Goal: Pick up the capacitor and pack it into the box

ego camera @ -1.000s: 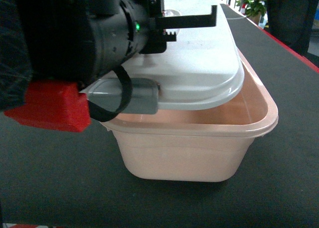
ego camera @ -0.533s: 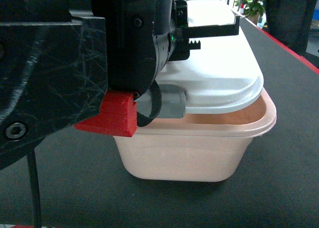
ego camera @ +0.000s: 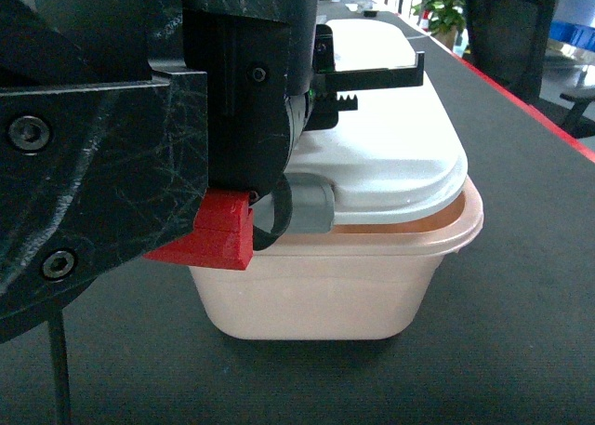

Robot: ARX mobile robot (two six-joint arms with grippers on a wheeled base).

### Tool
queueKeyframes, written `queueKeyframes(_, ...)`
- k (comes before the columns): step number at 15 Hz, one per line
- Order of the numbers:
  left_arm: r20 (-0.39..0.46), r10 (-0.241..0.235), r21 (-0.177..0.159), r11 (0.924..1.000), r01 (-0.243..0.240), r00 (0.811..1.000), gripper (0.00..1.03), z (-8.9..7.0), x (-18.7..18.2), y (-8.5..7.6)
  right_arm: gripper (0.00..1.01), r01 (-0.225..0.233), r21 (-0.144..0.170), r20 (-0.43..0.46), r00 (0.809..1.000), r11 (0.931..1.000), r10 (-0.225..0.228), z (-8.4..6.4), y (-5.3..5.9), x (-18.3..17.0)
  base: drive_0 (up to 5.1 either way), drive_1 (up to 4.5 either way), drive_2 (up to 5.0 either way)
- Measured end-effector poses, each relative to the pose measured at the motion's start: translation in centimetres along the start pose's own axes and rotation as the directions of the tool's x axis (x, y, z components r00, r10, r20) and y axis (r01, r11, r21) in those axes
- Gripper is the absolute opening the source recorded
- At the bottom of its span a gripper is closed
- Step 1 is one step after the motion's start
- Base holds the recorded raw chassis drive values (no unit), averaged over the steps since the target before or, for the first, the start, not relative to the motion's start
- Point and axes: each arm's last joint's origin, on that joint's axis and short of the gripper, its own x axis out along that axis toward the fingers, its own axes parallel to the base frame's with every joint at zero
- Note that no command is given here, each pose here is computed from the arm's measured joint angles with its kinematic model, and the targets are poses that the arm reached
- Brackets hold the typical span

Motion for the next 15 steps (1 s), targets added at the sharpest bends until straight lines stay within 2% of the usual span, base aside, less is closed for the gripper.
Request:
queueKeyframes(3, -0.007, -0.003, 0.004, 1.0000, 0.003, 1.000, 0.02, -0.2, 0.1, -0.2, 0.98, 0.000, 0.000, 0.000, 1.000, 1.0000, 0.000, 0.0, 0.0, 0.0, 0.0, 0.00, 0.0)
queueKeyframes(7, -0.019, -0.016, -0.015, 0.9998, 0.016, 1.000, 0.02, -0.5, 0.1, -0.7, 0.98, 0.000, 0.000, 0.000, 1.000, 1.0000, 0.000, 0.0, 0.0, 0.0, 0.0, 0.00, 0.0)
queueKeyframes(10, -0.019, -0.026, -0.030, 0.9992, 0.025, 0.999, 0.32, -0.4, 0.1, -0.8, 0.98, 0.000, 0.000, 0.000, 1.000, 1.0000, 0.000, 0.0, 0.0, 0.0, 0.0, 0.00, 0.0)
queueKeyframes(11, 0.011, -0.033, -0.050, 0.9982, 0.034, 0.999, 0.31, -0.2, 0.2, -0.9, 0.98, 0.000, 0.000, 0.000, 1.000, 1.0000, 0.000, 0.0, 0.0, 0.0, 0.0, 0.00, 0.0)
queueKeyframes(13, 0.042, -0.028, -0.058, 0.9979, 0.030, 0.999, 0.56, 0.2, 0.3, -0.6, 0.98, 0.000, 0.000, 0.000, 1.000, 1.0000, 0.000, 0.0, 0.0, 0.0, 0.0, 0.00, 0.0)
queueKeyframes(15, 0.066, -0.023, -0.063, 0.9976, 0.027, 0.998, 0.81, 0.9, 0.3, 0.4, 0.98, 0.000, 0.000, 0.000, 1.000, 1.0000, 0.000, 0.0, 0.0, 0.0, 0.0, 0.00, 0.0)
